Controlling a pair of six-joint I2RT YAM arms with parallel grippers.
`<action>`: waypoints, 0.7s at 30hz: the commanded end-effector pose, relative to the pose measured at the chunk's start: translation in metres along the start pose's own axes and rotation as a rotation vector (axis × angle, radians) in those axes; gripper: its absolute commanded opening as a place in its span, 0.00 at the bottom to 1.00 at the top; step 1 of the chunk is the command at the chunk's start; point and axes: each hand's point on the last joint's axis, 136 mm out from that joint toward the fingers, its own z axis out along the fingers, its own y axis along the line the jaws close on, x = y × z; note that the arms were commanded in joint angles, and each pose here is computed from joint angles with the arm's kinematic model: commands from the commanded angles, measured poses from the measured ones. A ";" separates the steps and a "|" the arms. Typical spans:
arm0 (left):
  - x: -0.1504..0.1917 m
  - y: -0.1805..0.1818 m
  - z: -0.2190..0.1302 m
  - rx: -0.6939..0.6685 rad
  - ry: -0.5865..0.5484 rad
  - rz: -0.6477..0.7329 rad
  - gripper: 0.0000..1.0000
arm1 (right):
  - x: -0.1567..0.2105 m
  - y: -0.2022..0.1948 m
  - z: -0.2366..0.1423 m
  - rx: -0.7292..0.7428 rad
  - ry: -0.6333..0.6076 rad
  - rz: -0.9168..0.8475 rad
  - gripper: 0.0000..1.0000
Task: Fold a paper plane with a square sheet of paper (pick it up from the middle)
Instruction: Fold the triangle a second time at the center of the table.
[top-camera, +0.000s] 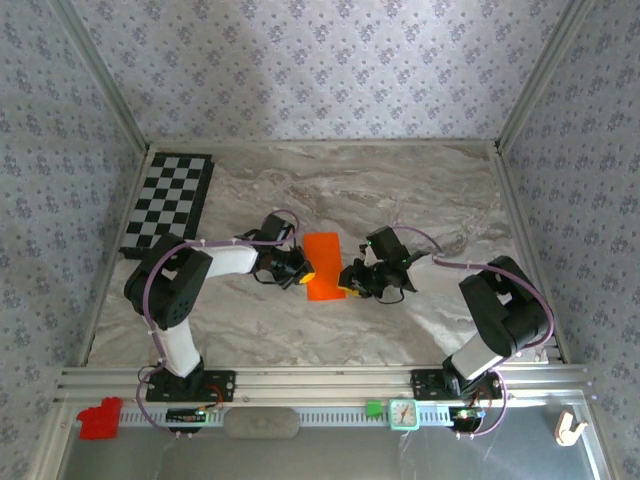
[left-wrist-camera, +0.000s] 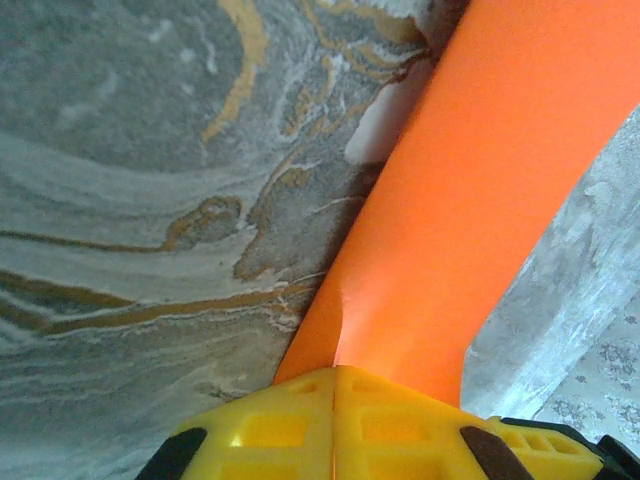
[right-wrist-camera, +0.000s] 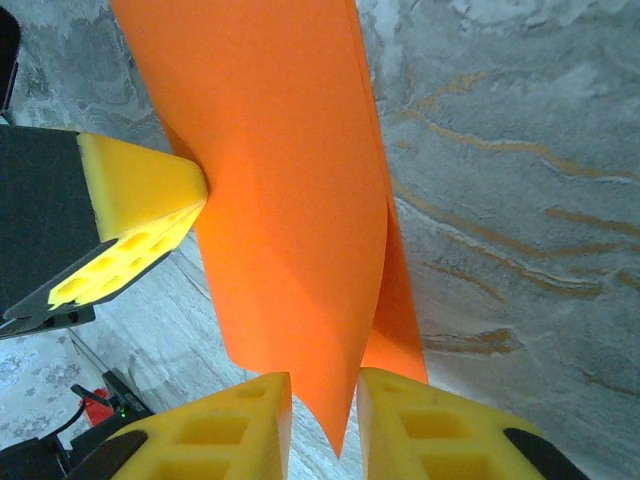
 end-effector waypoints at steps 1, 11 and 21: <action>0.012 0.051 0.008 -0.166 0.041 -0.073 0.08 | 0.003 -0.002 0.003 -0.014 0.026 0.041 0.23; 0.011 0.048 0.007 -0.159 0.039 -0.063 0.08 | 0.004 -0.009 0.007 0.002 0.045 0.089 0.22; 0.011 0.047 0.007 -0.162 0.039 -0.061 0.08 | 0.006 -0.020 0.008 0.063 0.056 0.112 0.26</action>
